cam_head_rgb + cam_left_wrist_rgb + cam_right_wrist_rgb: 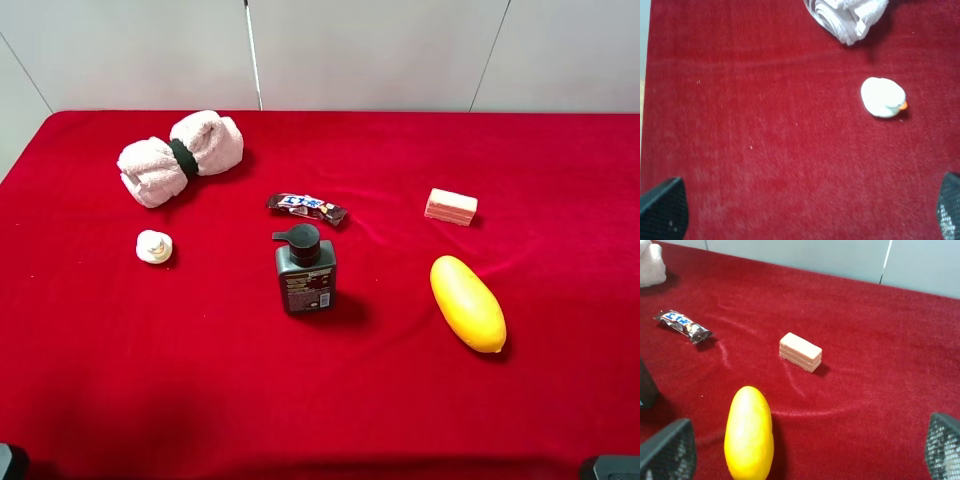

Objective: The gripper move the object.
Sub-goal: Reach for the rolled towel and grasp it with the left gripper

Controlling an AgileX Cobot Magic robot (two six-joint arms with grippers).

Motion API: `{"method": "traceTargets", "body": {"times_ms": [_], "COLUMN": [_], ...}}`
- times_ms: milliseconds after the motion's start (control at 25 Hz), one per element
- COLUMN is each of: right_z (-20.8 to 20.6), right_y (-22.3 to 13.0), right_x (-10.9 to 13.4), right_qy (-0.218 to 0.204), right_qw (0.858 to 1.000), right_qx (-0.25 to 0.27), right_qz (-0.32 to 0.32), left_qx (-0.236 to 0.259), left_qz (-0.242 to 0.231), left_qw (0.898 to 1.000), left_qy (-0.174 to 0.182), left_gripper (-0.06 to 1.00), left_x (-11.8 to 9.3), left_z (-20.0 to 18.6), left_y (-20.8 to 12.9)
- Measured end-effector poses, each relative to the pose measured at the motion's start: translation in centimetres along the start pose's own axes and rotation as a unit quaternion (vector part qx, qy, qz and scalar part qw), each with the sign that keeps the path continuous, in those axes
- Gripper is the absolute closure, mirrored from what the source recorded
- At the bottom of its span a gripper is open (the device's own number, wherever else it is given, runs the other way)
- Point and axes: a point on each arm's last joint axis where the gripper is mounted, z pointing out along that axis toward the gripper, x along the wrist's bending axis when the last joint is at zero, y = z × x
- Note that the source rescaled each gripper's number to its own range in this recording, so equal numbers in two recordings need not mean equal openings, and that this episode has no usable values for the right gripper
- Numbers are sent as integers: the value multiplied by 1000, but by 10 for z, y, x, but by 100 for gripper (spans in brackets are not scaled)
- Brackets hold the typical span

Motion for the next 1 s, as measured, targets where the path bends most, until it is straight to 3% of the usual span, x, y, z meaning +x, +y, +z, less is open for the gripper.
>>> {"method": "traceTargets", "body": {"times_ms": [440,760,1000], "right_z": [0,0,0], "right_y": [0,0,0], "right_x": [0,0,0], "right_qy": [0,0,0], "right_qw": [1000,1000,1000], "right_qx": [0,0,0], "right_qz": [0,0,0], "left_qx": [59,104,129], "left_qz": [83,91,127], "left_qw": [995,990,983], "left_qy": [-11,-21,-32], "left_gripper": [-4,-3,-3], "left_x": [10,17,21], "left_z": [48,88,121], "left_y": [48,80,97]}}
